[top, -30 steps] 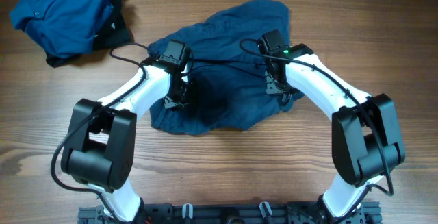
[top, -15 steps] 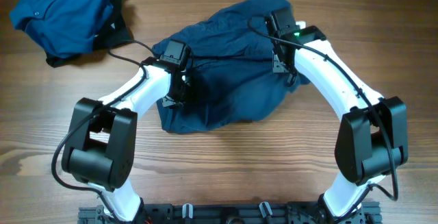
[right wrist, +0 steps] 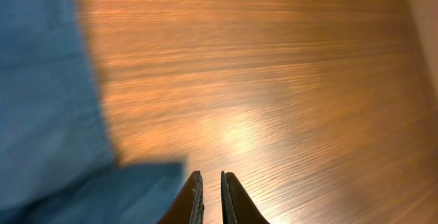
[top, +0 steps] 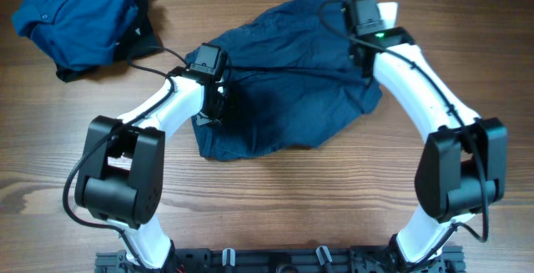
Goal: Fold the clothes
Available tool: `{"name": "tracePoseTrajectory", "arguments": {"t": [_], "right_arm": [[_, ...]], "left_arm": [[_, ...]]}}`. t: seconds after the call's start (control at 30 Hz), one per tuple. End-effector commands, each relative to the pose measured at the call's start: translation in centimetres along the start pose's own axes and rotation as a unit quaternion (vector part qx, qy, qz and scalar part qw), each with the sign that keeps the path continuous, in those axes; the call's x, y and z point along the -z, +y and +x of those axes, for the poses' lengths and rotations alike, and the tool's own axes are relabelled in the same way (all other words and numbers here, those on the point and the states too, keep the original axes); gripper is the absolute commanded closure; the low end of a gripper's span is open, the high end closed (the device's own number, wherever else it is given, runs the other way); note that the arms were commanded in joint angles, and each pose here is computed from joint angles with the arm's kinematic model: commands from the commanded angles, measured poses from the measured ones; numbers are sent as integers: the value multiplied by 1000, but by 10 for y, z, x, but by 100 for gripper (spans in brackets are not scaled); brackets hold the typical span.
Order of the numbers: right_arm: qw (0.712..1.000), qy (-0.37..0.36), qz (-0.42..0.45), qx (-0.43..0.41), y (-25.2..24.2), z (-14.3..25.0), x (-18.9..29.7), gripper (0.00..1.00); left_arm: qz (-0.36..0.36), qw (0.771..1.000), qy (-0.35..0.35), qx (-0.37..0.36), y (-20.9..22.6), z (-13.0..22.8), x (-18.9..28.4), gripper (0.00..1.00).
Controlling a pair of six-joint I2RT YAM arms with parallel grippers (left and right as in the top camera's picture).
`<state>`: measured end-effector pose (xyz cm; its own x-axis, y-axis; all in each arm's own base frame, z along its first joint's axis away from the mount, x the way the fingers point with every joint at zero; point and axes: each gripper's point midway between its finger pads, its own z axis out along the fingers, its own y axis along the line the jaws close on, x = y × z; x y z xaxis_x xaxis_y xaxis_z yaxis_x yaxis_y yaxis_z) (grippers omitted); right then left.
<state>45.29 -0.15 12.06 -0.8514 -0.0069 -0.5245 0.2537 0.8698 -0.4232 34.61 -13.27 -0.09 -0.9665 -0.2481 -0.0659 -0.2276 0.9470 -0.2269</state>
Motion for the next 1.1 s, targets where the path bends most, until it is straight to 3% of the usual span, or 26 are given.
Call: {"name": "tracePoseTrajectory", "arguments": {"t": [0.0, 0.13, 0.17, 0.27, 0.4, 0.47, 0.5, 0.53, 0.73, 0.8, 1.07], "right_arm": [[999, 6, 39, -15, -37, -7, -17, 90], [997, 73, -21, -23, -33, 20, -24, 96], [994, 90, -46, -32, -26, 27, -22, 91], [983, 133, -115, -58, -2, 44, -14, 61], [959, 184, -203, -70, 27, 61, 3, 48], [949, 204, -231, -69, 34, 68, 12, 30], [946, 210, -239, -68, 34, 70, 18, 14], [942, 215, -247, -68, 34, 72, 23, 11], [933, 208, -283, -73, 22, 74, 65, 6], [935, 201, -286, -68, 18, 80, 71, 0], [923, 218, -311, -64, 41, 144, 43, 0]], "left_arm": [[-53, 998, 24, 18, 33, 8, -27, 68], [-51, 998, 24, 18, 32, 8, -27, 68], [-50, 998, 23, 18, 32, 7, -27, 68], [-49, 998, 24, 18, 31, 7, -27, 67], [-52, 998, 29, 18, 33, 10, -27, 67], [-53, 998, 31, 17, 34, 11, -26, 66], [-54, 998, 32, 17, 34, 12, -26, 67], [-54, 998, 33, 17, 34, 12, -26, 66], [-55, 998, 34, 17, 34, 13, -26, 67], [-55, 998, 34, 17, 34, 13, -26, 67], [-56, 998, 37, 18, 35, 14, -26, 67]]}}
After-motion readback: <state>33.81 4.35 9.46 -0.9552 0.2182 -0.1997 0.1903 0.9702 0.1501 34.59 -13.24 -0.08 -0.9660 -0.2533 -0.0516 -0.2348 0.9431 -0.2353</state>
